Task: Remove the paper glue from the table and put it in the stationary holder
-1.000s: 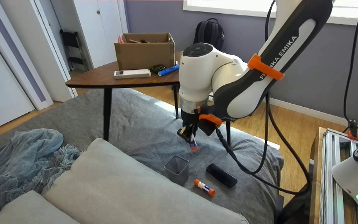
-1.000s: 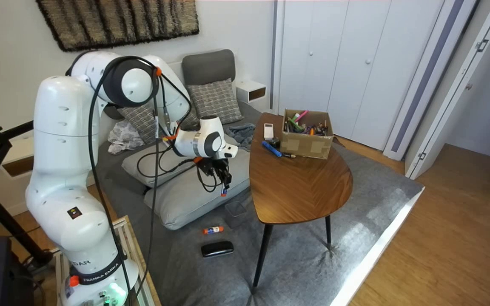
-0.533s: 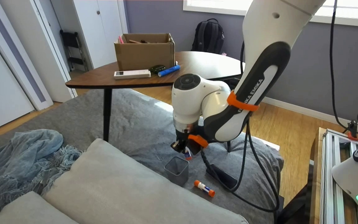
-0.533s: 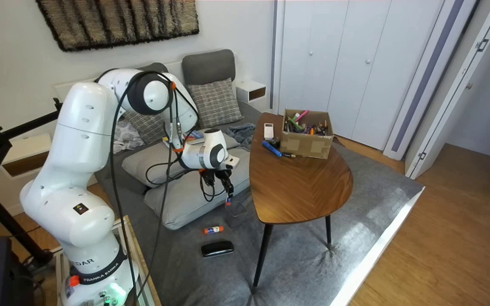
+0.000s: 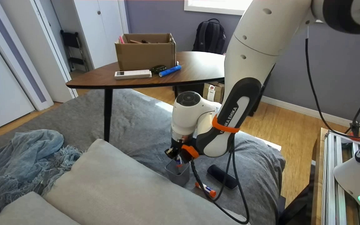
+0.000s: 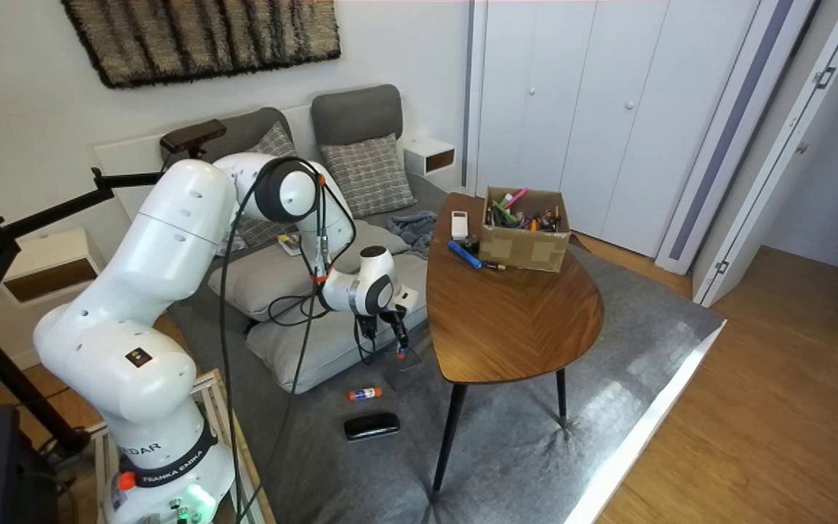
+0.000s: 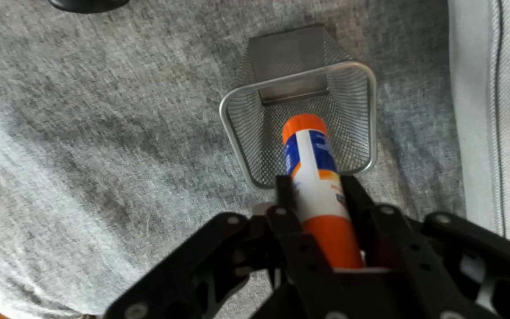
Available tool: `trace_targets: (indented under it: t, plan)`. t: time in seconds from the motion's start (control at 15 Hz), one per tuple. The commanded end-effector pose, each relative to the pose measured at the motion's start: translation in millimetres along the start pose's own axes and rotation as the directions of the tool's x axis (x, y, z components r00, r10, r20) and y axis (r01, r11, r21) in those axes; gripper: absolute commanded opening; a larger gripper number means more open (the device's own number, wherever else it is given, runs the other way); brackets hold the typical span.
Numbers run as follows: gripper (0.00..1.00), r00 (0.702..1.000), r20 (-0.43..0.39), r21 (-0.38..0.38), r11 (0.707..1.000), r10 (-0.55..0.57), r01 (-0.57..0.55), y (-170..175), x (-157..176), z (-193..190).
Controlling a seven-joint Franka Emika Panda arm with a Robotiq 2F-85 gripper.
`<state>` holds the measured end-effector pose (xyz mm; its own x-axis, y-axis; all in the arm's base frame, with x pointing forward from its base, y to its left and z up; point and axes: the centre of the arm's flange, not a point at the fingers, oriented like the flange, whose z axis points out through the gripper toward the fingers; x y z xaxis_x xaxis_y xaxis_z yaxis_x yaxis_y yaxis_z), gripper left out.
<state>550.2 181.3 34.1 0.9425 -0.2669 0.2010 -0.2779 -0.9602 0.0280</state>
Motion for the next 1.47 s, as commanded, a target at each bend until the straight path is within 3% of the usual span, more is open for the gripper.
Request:
trace_targets:
  t: [0.0,0.67,0.73,0.87,1.2,1.4]
  plan:
    - [0.08,1.000,-0.023,0.029,1.000,0.008,-0.007,-11.9,7.9,27.5]
    - [0.08,0.995,0.091,-0.004,0.999,-0.039,0.040,-18.8,-2.1,64.4]
    - [0.56,0.994,0.102,-0.010,0.999,-0.039,0.040,-18.3,-1.9,66.1]
    - [0.63,0.994,0.110,-0.024,0.999,-0.029,0.031,-15.0,0.3,65.8]
    - [0.98,0.997,0.074,-0.025,1.000,0.000,0.002,-2.9,18.4,36.9]
    - [1.00,0.998,0.055,-0.022,1.000,0.004,-0.002,2.3,27.1,11.2]
